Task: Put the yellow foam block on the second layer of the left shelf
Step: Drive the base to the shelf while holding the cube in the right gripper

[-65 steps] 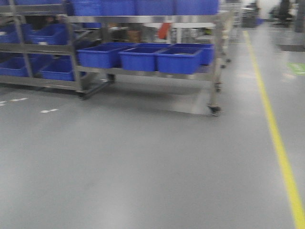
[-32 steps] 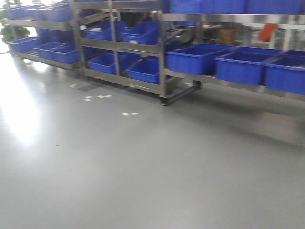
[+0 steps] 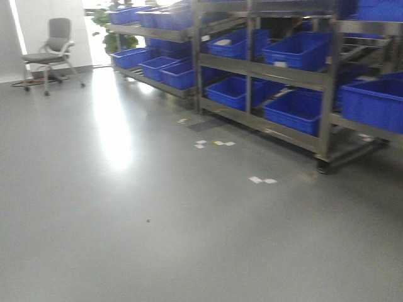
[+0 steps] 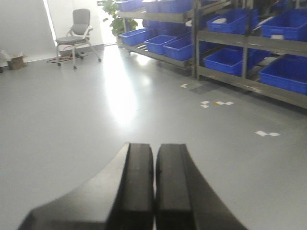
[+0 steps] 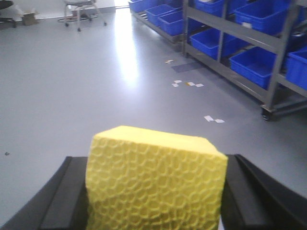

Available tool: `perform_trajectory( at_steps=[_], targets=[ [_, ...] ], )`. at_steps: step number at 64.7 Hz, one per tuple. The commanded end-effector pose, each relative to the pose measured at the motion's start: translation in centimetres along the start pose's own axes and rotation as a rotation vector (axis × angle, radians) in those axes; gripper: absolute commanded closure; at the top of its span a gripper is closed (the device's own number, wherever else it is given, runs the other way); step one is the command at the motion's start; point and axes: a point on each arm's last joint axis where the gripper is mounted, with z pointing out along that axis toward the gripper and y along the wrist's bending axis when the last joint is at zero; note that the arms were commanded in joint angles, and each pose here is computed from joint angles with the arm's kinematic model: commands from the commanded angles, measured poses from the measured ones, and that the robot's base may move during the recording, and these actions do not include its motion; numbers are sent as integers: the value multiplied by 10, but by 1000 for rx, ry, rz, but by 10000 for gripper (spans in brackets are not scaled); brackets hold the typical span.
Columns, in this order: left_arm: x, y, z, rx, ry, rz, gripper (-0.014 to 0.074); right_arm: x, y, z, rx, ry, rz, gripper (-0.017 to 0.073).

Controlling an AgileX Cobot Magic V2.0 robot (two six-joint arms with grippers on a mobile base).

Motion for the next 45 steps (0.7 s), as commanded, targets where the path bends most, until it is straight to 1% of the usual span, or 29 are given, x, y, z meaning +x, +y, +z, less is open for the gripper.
perform_trajectory(
  at_steps=[1,15,45],
  targets=[
    [0,-2,0,16,-76,-3,457,-16,0,-2,1,-99,-11,282],
    [0,0,0,-7,-72,-3,457,-16,0,4,-6,-72,-12,282],
    [0,0,0,-7,-72,-3,457,-15,0,7,-5,-60,-12,282]
  ],
)
